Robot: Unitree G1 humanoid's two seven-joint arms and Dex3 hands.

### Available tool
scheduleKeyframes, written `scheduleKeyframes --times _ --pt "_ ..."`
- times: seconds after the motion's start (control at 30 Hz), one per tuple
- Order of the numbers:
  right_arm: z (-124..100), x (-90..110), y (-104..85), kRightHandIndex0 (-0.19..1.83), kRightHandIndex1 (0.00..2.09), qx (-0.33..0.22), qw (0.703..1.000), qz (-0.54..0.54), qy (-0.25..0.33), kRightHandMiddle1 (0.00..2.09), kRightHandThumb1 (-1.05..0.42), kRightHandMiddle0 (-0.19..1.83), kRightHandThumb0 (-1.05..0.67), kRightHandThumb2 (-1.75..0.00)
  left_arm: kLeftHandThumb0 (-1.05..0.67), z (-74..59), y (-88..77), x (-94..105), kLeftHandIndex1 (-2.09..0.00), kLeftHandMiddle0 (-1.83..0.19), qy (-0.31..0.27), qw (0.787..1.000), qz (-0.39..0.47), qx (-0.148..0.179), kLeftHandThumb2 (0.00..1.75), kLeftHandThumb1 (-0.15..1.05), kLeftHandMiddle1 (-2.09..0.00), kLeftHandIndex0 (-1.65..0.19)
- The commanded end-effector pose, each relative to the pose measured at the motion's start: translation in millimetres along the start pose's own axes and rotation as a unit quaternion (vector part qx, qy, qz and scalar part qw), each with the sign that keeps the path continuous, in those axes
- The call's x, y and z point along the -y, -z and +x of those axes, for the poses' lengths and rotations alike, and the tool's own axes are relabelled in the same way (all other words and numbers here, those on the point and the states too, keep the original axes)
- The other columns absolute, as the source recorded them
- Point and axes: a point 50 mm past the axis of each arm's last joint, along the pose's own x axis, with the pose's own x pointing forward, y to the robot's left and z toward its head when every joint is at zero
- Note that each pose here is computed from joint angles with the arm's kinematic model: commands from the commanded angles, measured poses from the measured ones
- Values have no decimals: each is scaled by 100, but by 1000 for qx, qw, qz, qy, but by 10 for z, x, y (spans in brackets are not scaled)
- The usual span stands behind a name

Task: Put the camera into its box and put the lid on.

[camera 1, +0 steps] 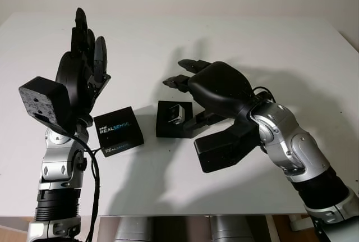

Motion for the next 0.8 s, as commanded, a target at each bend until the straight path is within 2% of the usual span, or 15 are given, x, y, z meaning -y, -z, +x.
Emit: scheduleKeyframes --times 0.0,0.17,0.2,0.33,0.43,0.5,0.63,0.77 --pt "-12 -38 15 27 6 -4 1000 -9 0 25 -98 43 -81 -6 -74 24 -42 10 0 19 0 1000 -1 12 60 105 0 19" --pt "9 -81 26 27 6 -11 1000 -20 15 30 -99 45 -80 -6 -73 21 -43 10 0 19 3 1000 -1 11 60 105 0 19" --pt "12 -84 27 28 6 -12 1000 -19 18 36 -100 43 -80 -6 -73 22 -44 9 0 19 4 1000 0 12 60 105 0 19" --pt "15 -90 25 31 6 -11 999 -23 26 87 -103 21 -80 -6 -73 20 -46 12 0 19 3 1000 -1 14 60 105 0 19" --pt "18 -96 20 33 6 -11 999 -33 30 111 -104 14 -80 -5 -73 20 -48 15 0 19 1 1000 -2 14 59 105 0 19" --pt "21 -101 19 33 6 -13 999 -35 25 114 -104 11 -80 -5 -73 21 -48 14 0 19 0 1000 -2 13 59 105 0 19" --pt "27 -112 16 32 5 -14 999 -37 17 104 -105 15 -81 -6 -73 22 -50 15 0 19 0 1000 -4 12 59 105 0 19" --pt "33 -111 -2 33 6 -11 1000 -24 16 107 -105 17 -82 -6 -73 27 -55 15 0 19 0 1000 -1 14 59 105 0 19"
